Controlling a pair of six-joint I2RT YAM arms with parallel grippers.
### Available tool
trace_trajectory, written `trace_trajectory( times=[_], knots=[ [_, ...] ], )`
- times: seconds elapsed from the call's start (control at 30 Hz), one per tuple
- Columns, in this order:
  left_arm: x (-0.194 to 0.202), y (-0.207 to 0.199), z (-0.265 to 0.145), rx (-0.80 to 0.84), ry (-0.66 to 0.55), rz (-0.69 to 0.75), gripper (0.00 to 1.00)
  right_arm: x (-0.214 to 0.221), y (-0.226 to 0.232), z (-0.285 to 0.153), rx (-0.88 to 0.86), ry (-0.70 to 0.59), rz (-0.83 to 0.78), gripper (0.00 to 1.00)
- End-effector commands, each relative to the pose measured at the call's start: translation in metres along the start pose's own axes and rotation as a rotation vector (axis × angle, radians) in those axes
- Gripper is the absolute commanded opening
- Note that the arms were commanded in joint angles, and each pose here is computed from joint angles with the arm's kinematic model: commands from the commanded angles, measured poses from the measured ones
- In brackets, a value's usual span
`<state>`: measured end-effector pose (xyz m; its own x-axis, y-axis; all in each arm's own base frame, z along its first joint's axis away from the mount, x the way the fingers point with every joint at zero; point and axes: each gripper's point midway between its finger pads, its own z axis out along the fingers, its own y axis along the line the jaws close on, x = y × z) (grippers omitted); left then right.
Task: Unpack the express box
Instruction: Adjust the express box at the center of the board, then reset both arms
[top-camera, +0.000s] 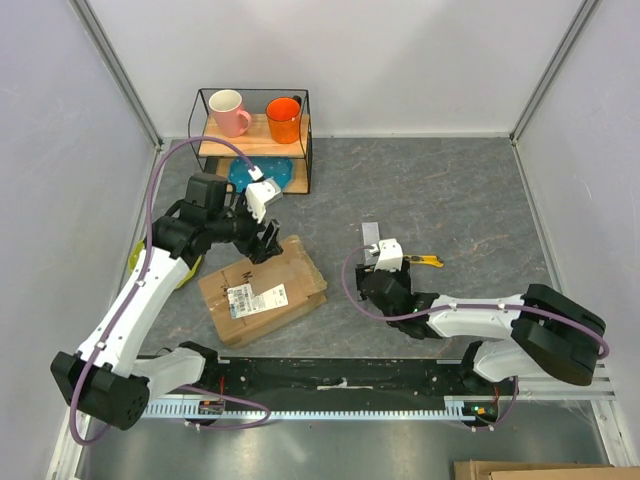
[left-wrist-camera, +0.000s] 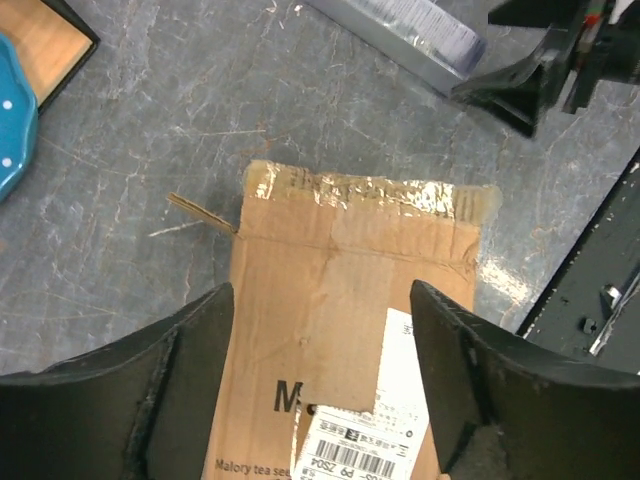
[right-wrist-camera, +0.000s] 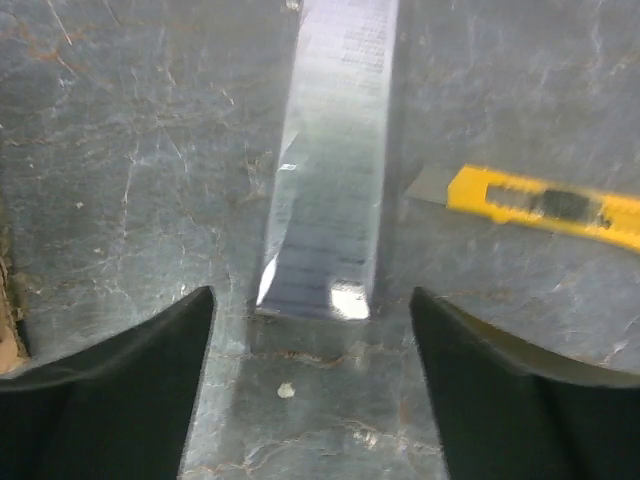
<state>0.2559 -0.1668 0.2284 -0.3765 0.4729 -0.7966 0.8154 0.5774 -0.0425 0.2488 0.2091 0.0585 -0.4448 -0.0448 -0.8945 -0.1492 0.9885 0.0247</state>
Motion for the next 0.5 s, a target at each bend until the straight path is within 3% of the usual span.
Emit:
trace_trajectory(
  times=[0.0, 0.3, 0.47],
  knots=[
    [0.013, -0.007, -0.011, -0.025, 0.009, -0.024, 0.80, -0.014, 0.023, 0.002, -0.054, 0.019, 0.055, 0.98],
    [0.021, -0.005, -0.016, -0.068, 0.013, -0.035, 0.84, -0.077, 0.034, -0.035, -0.097, 0.055, 0.106, 0.98],
    [0.019, -0.005, -0.014, -0.073, -0.005, -0.064, 0.84, -0.094, 0.031, -0.048, -0.094, 0.093, 0.005, 0.98]
  ],
)
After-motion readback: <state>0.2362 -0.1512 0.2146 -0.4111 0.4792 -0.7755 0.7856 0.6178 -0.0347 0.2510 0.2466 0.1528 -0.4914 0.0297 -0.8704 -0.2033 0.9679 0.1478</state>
